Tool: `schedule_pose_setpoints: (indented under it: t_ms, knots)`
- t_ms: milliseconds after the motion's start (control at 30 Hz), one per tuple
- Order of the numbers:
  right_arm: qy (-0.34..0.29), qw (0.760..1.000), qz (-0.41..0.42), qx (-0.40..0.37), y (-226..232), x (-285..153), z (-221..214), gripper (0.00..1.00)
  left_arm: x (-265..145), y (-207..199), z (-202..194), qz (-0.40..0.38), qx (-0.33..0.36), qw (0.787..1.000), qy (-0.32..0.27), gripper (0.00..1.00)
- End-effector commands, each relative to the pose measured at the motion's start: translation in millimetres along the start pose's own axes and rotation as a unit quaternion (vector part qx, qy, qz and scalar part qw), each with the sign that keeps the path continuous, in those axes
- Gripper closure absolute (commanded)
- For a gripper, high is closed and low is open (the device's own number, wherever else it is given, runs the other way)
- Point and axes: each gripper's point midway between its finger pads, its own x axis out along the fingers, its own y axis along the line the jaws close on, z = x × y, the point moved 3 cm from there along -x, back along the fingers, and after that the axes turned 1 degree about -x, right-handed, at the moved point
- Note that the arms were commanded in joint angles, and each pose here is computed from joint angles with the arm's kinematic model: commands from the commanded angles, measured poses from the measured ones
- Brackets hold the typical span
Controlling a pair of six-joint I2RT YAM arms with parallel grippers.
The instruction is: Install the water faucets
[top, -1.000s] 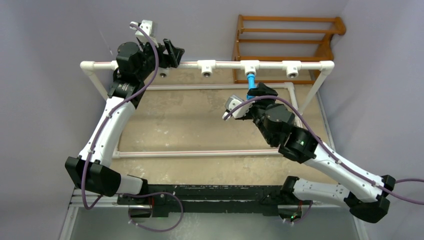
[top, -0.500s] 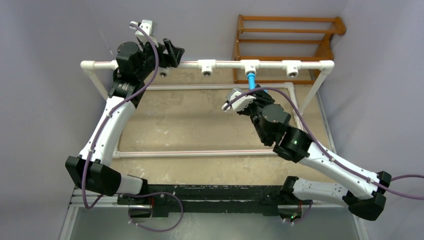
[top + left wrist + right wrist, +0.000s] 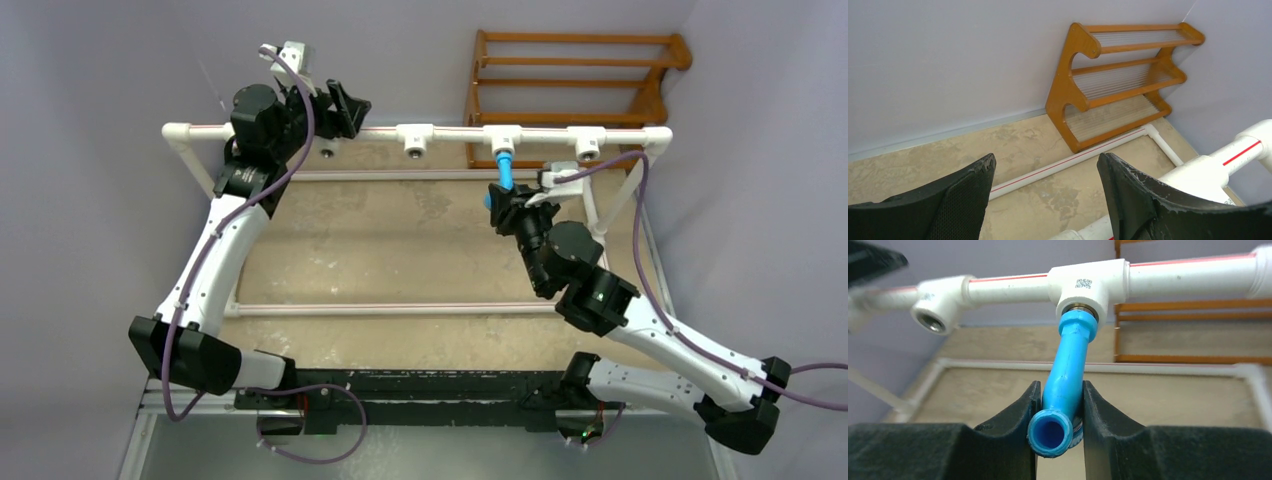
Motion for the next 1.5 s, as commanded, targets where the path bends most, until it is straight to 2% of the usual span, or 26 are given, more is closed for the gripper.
schedule_pose_setpoints:
  t_ms: [0, 67, 267, 467, 533, 633, 700, 767, 833, 933, 1033, 1200, 1467]
  knots:
    - [-0.025, 0.948, 0.004, 0.318, 11.8, -13.7, 14.9, 1.00, 0.7, 25.7, -78.5, 0.043, -0.057, 0.988, 0.134, 0.26]
    - [-0.033, 0.921, 0.000, 0.389, 11.3, -15.6, 15.4, 1.00, 0.8, 25.3, -78.3, 0.042, -0.058, 0.988, 0.134, 0.26]
    - [-0.063, 0.815, -0.006, 0.576, 3.3, -21.2, 14.8, 1.00, 1.0, 23.3, -78.7, 0.036, -0.062, 0.988, 0.135, 0.26]
    - [-0.070, 0.732, -0.014, 0.677, -1.5, -17.2, 8.3, 1.00, 1.7, 22.1, -79.6, 0.032, -0.064, 0.988, 0.136, 0.26]
    - [-0.071, 0.712, -0.013, 0.699, -2.9, -14.9, 7.0, 1.00, 1.4, 22.0, -79.1, 0.032, -0.064, 0.988, 0.135, 0.26]
    - [-0.078, 0.687, -0.002, 0.722, -3.9, -13.6, 9.4, 0.90, 1.1, 22.2, -78.4, 0.033, -0.063, 0.988, 0.134, 0.27]
    - [-0.080, 0.679, 0.008, 0.729, -3.5, -13.1, 11.6, 0.75, 1.1, 22.6, -78.3, 0.034, -0.062, 0.988, 0.134, 0.27]
    - [-0.080, 0.690, 0.009, 0.720, -3.4, -12.6, 12.2, 0.58, 1.2, 23.0, -79.0, 0.035, -0.062, 0.988, 0.135, 0.27]
    - [-0.078, 0.706, 0.000, 0.704, -5.5, -13.5, 9.8, 0.48, 1.3, 23.6, -79.2, 0.036, -0.062, 0.988, 0.135, 0.26]
    - [-0.077, 0.727, -0.019, 0.682, -15.5, -19.7, 3.3, 0.37, 1.4, 24.5, -79.8, 0.038, -0.062, 0.988, 0.136, 0.27]
    - [-0.070, 0.765, -0.039, 0.639, -28.4, -31.4, -5.3, 0.26, 1.3, 24.8, -80.0, 0.038, -0.061, 0.988, 0.137, 0.27]
    - [-0.071, 0.833, -0.070, 0.545, -54.0, -51.7, -7.4, 0.18, 1.7, 25.9, -79.9, 0.039, -0.062, 0.988, 0.137, 0.27]
    - [-0.083, 0.936, -0.086, 0.332, -87.1, -78.7, 26.1, 0.20, 1.6, 27.7, -80.3, 0.041, -0.064, 0.988, 0.138, 0.27]
